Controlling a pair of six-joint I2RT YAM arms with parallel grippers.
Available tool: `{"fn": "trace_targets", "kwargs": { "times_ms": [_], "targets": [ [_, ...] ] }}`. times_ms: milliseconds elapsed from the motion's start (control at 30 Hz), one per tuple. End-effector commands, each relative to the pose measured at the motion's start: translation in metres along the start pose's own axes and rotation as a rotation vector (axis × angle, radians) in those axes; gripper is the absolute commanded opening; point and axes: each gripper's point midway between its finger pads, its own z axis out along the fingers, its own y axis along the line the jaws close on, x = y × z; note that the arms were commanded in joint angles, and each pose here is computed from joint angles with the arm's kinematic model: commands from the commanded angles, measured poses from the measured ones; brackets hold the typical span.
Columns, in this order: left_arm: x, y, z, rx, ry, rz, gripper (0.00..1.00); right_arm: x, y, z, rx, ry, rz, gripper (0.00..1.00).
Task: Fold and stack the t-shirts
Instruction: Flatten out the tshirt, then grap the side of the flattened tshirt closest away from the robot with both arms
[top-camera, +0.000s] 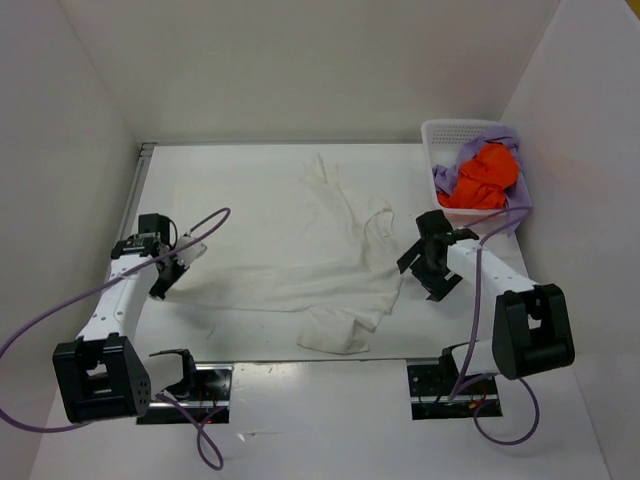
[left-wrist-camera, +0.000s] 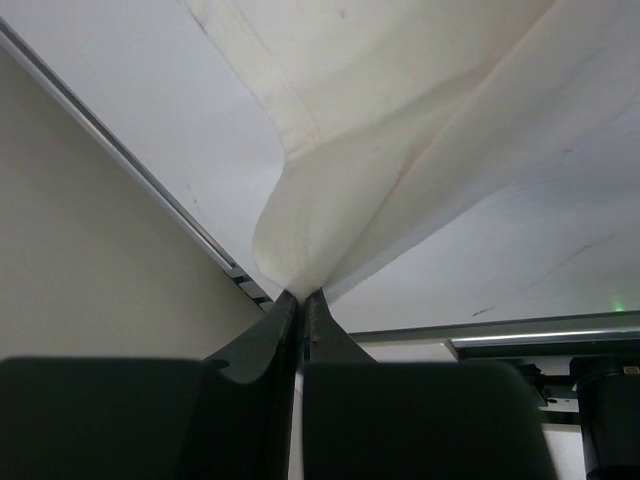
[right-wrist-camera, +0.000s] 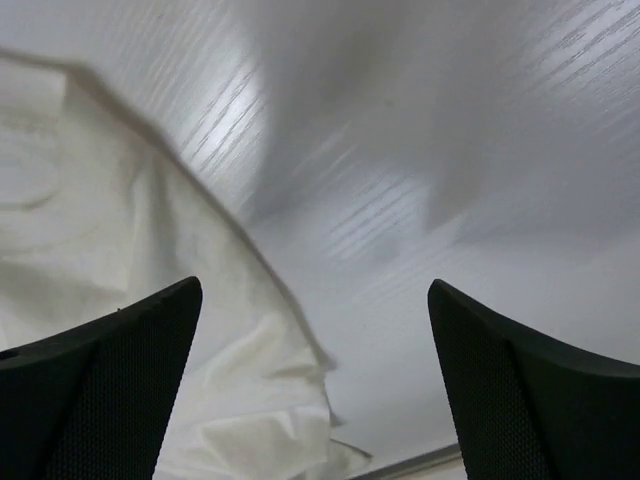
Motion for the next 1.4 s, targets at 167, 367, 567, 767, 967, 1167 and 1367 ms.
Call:
{"fn": "trace_targets", "kwargs": {
  "times_ms": [167,367,567,767,967,1167,1367],
  "targets": [
    [-0.013,0.009,0.001,-0.02,-0.017,-0.019,0.0,0.056,0.046,-0.098,-0.202,0.005,-0.304,0.94],
    [-0.013,0.006,0.002,-0.014,-0.011,-0.064,0.0,0.196,-0.034,-0.102,-0.062,0.247,-0.617,0.82],
    [-0.016,0.002,0.001,0.004,-0.026,-0.115,0.0,0.223,-0.016,-0.085,-0.112,0.213,-0.706,0.82],
    [-0.014,0.005,-0.005,-0.018,-0.031,-0.119,0.0,0.231,0.008,-0.048,-0.125,0.153,-0.725,0.83],
    [-0.013,0.008,-0.009,-0.039,-0.039,-0.123,0.0,0.214,0.021,-0.022,-0.088,0.074,-0.728,0.8],
    [-0.007,0.007,-0.009,-0.048,-0.019,-0.122,0.0,0.205,0.005,-0.005,-0.051,0.123,-0.669,0.09],
    [-0.001,0.013,-0.012,-0.088,0.004,-0.125,0.0,0.174,0.026,-0.056,-0.139,0.024,-0.694,0.0]
  ]
}}
